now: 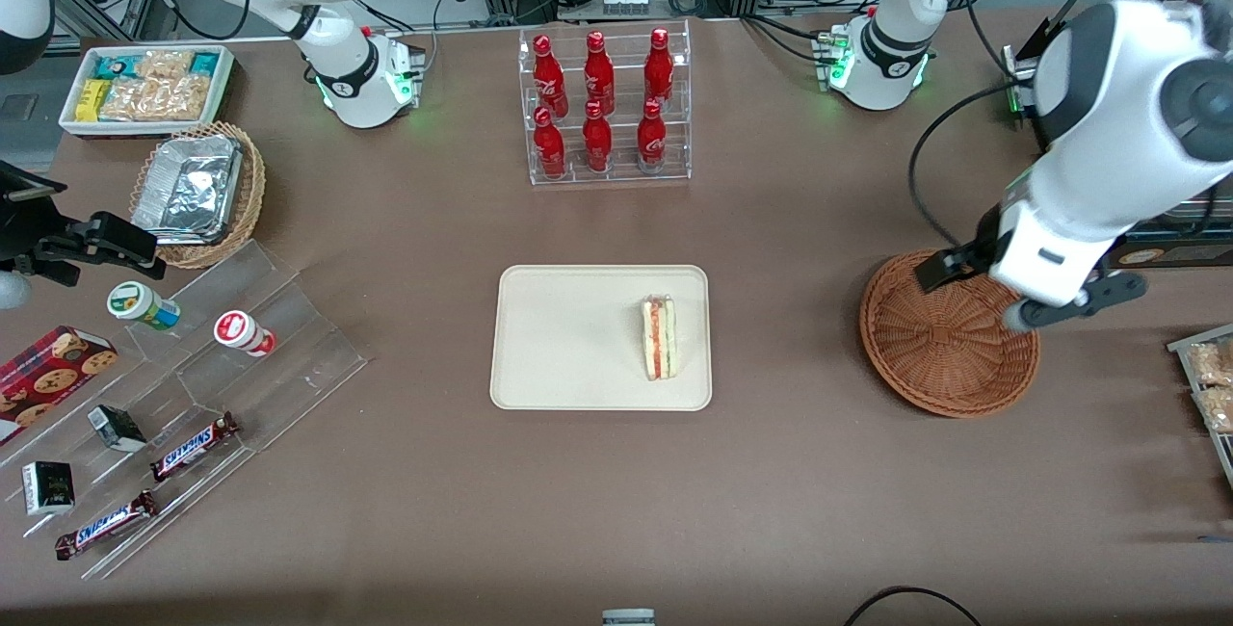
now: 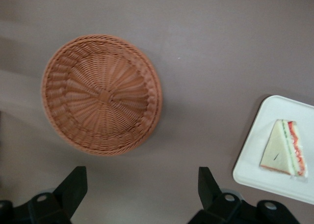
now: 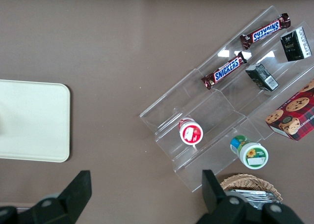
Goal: Place sandwich from basket to tray
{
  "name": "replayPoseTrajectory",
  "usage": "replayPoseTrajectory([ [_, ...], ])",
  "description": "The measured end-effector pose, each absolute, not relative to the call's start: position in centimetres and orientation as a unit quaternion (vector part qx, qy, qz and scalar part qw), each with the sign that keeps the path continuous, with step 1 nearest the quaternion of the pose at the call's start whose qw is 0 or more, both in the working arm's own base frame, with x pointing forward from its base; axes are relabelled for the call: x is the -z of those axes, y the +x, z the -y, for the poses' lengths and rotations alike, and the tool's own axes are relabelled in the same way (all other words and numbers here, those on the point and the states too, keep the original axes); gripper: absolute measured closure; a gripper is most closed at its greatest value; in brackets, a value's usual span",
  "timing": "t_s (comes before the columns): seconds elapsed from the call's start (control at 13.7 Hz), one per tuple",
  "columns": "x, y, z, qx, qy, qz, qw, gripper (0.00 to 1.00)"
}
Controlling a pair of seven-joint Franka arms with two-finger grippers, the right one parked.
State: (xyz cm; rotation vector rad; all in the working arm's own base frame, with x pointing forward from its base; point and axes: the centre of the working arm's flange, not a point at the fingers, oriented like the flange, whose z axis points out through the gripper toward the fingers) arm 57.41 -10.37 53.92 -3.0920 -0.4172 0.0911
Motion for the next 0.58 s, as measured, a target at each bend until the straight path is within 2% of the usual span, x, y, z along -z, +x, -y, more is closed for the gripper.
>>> replayPoseTrajectory([
  [0.44,-59.8,52.3,5.2,-0.048,-0.997,0.036,0.046,0.0],
  [0.58,-60.8,52.0,5.2,-0.041,-0.998,0.004,0.044,0.0],
])
